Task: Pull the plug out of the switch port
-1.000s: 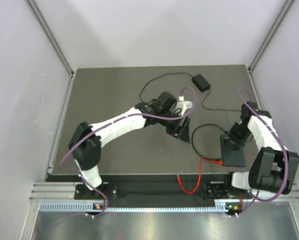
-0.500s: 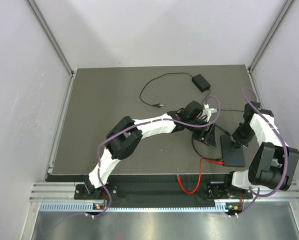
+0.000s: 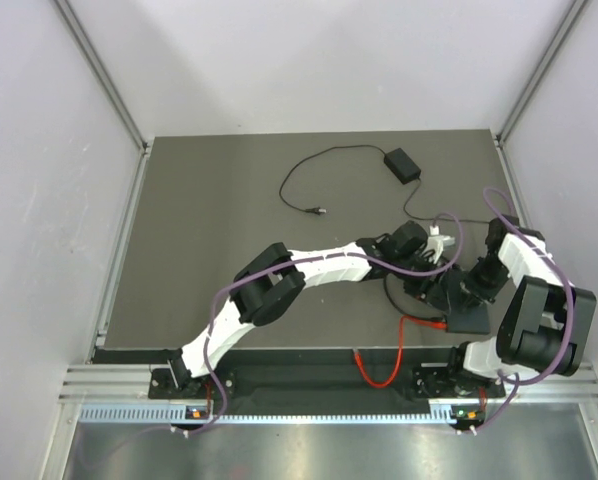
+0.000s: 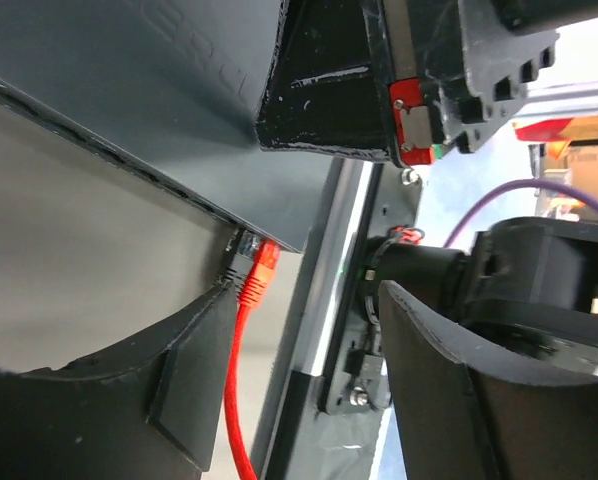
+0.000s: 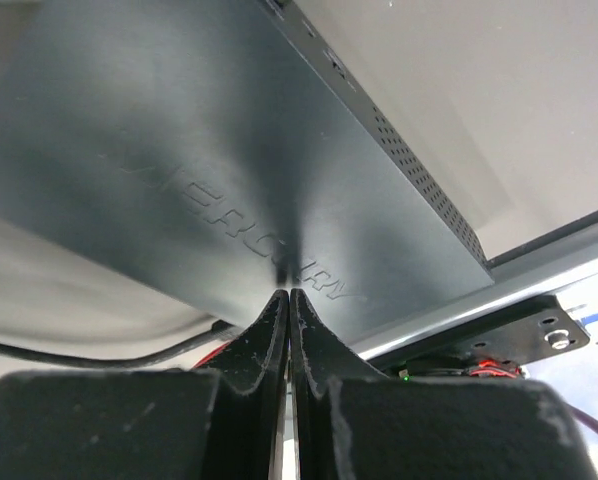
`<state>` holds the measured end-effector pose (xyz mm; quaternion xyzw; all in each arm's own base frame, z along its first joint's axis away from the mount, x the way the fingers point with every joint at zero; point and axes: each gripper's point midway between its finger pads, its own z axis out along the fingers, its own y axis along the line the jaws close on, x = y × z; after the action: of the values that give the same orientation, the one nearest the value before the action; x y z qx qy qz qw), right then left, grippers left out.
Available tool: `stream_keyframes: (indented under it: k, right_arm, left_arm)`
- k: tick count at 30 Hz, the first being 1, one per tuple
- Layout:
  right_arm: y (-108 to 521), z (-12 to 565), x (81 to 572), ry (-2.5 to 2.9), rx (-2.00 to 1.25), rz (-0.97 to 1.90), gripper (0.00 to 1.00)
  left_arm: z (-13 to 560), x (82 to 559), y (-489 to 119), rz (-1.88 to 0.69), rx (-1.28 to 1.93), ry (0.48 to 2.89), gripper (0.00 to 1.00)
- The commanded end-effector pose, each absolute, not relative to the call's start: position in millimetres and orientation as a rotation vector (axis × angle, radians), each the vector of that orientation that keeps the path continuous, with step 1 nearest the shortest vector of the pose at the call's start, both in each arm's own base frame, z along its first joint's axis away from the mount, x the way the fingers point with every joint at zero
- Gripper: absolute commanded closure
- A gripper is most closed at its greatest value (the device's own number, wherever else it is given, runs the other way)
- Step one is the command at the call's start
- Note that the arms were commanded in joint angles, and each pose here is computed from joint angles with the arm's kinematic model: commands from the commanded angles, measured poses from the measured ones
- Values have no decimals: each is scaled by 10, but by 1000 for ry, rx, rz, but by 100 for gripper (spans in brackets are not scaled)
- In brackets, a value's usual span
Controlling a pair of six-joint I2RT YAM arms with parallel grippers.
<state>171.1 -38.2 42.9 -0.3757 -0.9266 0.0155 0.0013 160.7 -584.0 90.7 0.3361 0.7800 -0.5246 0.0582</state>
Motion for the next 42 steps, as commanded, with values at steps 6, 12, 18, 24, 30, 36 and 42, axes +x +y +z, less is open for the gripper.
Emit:
stream_keyframes:
  k: [6,12,18,24,30,36,42]
  right_arm:
    - [-440,347,1803,-2933,-1202,48,100]
    - [-416,319,1789,-2937,-1191,28,100]
    - [-411,279,1750,-2935,-1171,30,100]
    - [-403,278,1751,-2934,-1168,23,100]
    - [-400,256,1754,-2932,-1168,23,100]
    - [-399,230,1754,-2925,-1170,23,100]
    - [-397,225,1749,-2925,-1170,26,100]
  left_arm:
    - [757,1579,-5970,-1544,1105,2271,42]
    - [644,1666,-5989,-1475,1098,2258,43]
    - [534,1622,-6022,-1496,1107,2308,46]
    - [454,1507,-5995,-1561,1109,2375,50]
    - [337,1471,-5934,-1523,1099,2461,54]
    - [228,1532,-5891,-1427,1059,2527,60]
    - [100,1592,-5892,-1343,975,2632,63]
